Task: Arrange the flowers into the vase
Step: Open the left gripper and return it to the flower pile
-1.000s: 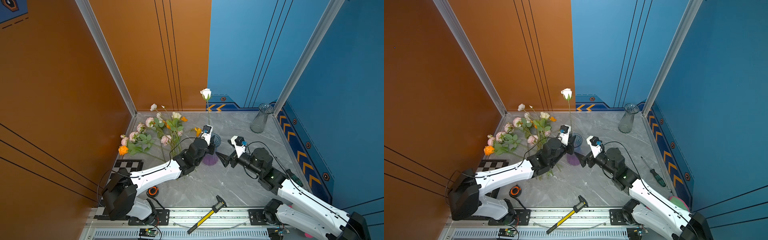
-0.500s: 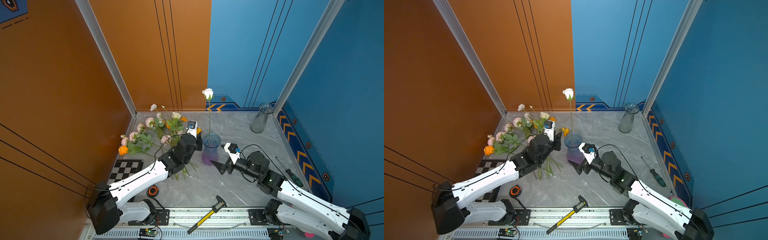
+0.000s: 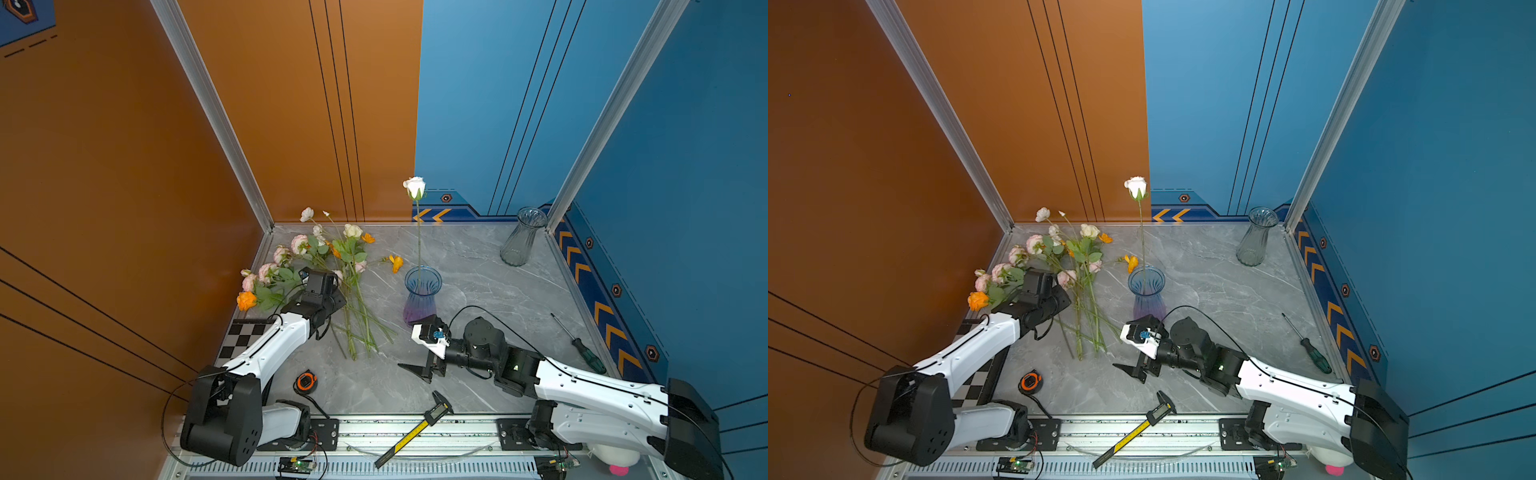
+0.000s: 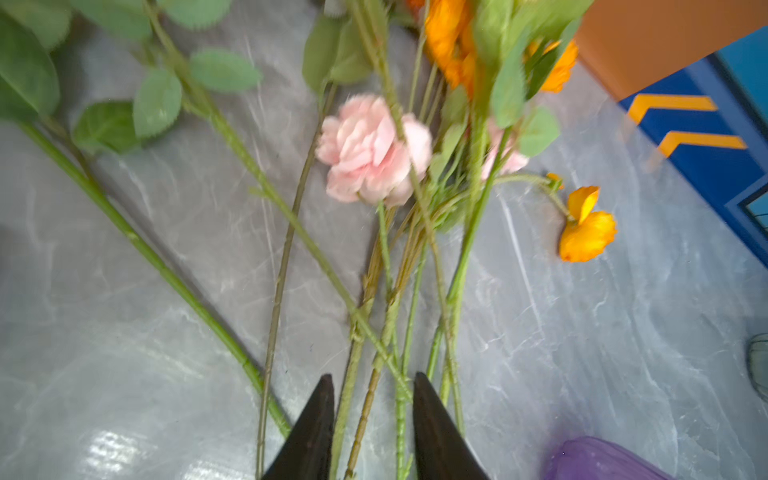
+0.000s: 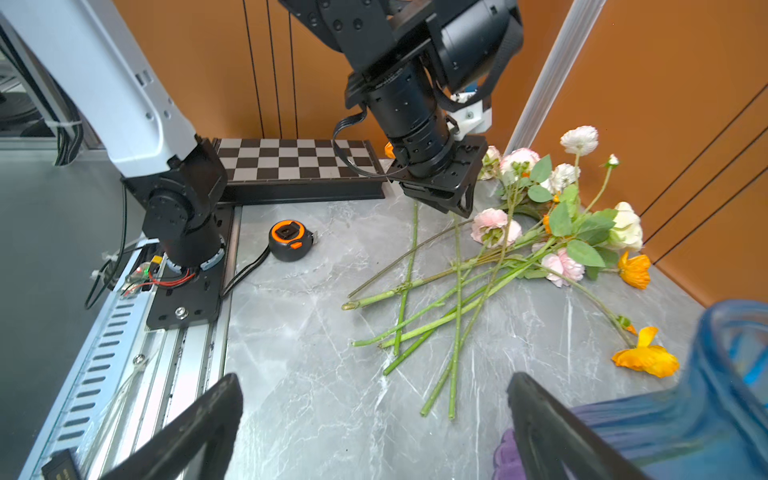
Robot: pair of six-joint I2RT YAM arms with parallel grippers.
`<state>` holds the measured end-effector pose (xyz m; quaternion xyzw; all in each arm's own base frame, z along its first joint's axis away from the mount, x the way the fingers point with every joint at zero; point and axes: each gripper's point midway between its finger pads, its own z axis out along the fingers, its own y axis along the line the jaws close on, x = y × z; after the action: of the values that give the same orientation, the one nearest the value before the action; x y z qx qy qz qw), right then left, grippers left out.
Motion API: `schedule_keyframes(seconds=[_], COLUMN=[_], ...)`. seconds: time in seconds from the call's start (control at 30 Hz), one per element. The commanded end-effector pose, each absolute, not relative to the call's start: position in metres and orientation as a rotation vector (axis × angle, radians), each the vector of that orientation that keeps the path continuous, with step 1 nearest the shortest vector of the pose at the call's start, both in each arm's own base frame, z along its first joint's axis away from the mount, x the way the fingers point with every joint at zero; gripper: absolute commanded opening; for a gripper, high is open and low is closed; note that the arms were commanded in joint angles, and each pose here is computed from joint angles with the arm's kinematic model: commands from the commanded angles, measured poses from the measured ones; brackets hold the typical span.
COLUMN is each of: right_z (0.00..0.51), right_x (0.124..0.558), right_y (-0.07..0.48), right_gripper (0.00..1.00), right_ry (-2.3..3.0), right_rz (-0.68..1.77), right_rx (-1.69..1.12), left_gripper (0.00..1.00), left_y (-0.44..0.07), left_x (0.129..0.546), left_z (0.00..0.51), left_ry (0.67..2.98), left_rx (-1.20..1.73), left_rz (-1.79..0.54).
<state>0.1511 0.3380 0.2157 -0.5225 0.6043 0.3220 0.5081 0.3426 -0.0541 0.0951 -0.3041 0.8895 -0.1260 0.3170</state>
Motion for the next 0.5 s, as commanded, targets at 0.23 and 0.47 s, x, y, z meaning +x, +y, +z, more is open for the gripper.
schedule_keyframes(seconds=[0.23,0.47], right_z=[0.224,0.222], right_x=[0.15,0.152], right_y=[0.351,0.349], right_gripper=[1.0,1.0], right_ry=[1.4,1.403], right_rz=[0.772,0.753], right_rx=[-1.285,-1.285], left_gripper=[0.31,0.3], left_y=[-0.054,-0.046], left_x=[0.362,0.37], left_z=[0.071,0.066], left_ry=[2.292,2.255], left_rx=[-0.978,-1.015], left_rz=[-0.423,-0.382])
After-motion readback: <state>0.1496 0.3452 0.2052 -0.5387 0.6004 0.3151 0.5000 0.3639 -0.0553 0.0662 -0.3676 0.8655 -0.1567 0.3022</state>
